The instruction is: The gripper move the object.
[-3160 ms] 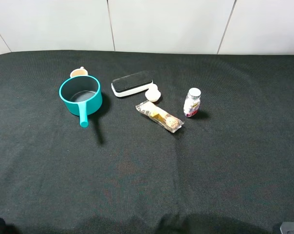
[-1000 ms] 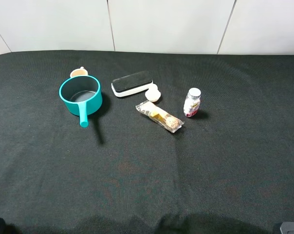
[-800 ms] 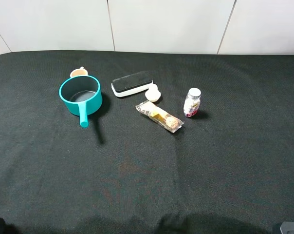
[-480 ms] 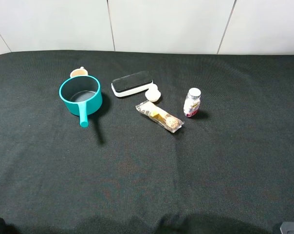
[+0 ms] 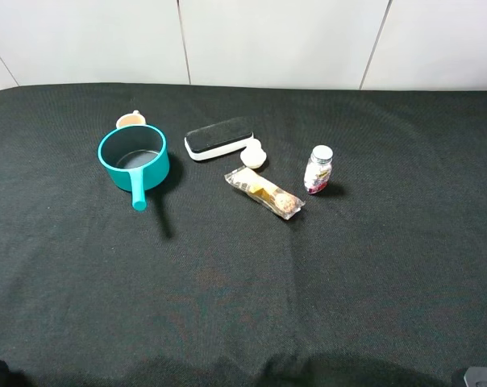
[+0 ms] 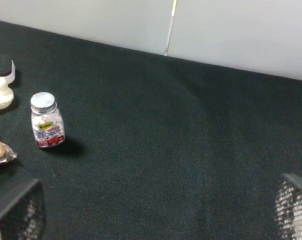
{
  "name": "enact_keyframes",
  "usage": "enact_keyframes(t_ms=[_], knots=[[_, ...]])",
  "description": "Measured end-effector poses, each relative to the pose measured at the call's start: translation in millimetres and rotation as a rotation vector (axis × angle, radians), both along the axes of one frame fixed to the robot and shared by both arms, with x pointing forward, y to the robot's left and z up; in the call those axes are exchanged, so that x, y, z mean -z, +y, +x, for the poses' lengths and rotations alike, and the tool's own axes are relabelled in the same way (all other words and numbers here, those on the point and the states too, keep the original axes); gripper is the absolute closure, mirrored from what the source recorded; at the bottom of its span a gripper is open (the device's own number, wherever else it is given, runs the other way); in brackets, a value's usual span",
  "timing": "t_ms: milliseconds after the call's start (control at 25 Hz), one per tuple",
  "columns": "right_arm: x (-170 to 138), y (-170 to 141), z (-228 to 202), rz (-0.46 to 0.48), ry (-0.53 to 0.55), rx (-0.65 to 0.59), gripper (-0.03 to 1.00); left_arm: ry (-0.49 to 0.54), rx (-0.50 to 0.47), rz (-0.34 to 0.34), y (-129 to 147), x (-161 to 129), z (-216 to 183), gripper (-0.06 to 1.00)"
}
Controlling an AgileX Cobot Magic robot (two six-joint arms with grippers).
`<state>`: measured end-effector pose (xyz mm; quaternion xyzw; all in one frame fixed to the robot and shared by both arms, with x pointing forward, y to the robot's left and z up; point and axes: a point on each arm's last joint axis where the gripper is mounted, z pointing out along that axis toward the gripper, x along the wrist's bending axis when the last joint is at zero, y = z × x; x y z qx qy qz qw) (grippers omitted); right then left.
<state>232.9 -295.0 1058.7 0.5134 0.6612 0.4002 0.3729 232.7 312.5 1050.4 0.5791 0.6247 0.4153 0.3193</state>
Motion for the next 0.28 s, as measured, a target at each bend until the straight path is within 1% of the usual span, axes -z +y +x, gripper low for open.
enact_keyframes(t_ms=[280], knots=[[0.0, 0.1, 0.0, 0.001, 0.000, 0.000, 0.27, 0.000, 0.000, 0.000, 0.0, 0.0, 0.0, -0.05]])
